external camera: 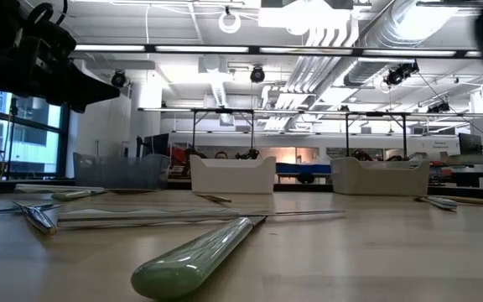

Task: Sort silverware by color (type)
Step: Put the green knife into white bin

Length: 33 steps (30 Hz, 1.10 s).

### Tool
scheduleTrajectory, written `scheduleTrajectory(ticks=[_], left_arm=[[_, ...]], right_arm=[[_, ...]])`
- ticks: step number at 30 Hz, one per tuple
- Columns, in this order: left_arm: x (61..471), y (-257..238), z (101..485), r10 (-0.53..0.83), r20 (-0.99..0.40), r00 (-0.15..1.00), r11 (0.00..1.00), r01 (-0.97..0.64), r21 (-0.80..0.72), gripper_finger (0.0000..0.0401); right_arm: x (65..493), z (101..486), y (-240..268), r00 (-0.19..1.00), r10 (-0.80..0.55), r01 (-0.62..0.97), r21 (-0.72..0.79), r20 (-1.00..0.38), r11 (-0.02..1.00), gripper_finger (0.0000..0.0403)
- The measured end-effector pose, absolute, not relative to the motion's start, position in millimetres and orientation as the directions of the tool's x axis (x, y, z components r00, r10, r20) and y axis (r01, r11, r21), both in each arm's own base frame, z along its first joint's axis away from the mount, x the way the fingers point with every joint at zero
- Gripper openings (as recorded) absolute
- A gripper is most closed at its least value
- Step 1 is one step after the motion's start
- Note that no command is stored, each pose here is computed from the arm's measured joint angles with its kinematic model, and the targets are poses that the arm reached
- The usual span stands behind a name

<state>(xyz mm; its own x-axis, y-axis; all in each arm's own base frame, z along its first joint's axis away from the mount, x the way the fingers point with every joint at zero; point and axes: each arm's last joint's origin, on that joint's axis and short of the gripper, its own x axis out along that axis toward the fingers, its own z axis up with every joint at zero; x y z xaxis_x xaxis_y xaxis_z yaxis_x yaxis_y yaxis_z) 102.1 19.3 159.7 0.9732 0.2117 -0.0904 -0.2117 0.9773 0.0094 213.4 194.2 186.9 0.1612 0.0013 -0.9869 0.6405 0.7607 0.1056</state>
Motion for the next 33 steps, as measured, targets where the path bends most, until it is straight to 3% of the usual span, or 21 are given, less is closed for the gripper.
scheduleTrajectory(ticks=[8, 19, 26, 33], left_arm=[[102, 19, 160, 0.212, -0.090, 0.973, 0.977, -0.213, -0.004, 0.0001], [102, 19, 160, 0.212, -0.090, 0.973, 0.977, -0.214, -0.018, 0.0001], [102, 19, 160, 0.212, -0.090, 0.973, 0.977, -0.214, -0.019, 0.0001], [102, 19, 160, 0.211, -0.090, 0.973, 0.977, -0.214, -0.015, 0.0001]], right_arm=[[286, 231, 121, 0.284, -0.064, 0.576, 0.117, -0.957, 0.809, 0.0014], [340, 284, -72, 0.377, -0.171, 0.570, 0.082, -0.910, 0.818, 0.0014], [367, 290, -167, 0.349, -0.168, 0.521, 0.042, -0.922, 0.852, 0.0014], [399, 271, -231, 0.260, -0.157, 0.484, -0.012, -0.953, 0.875, 0.0014]])
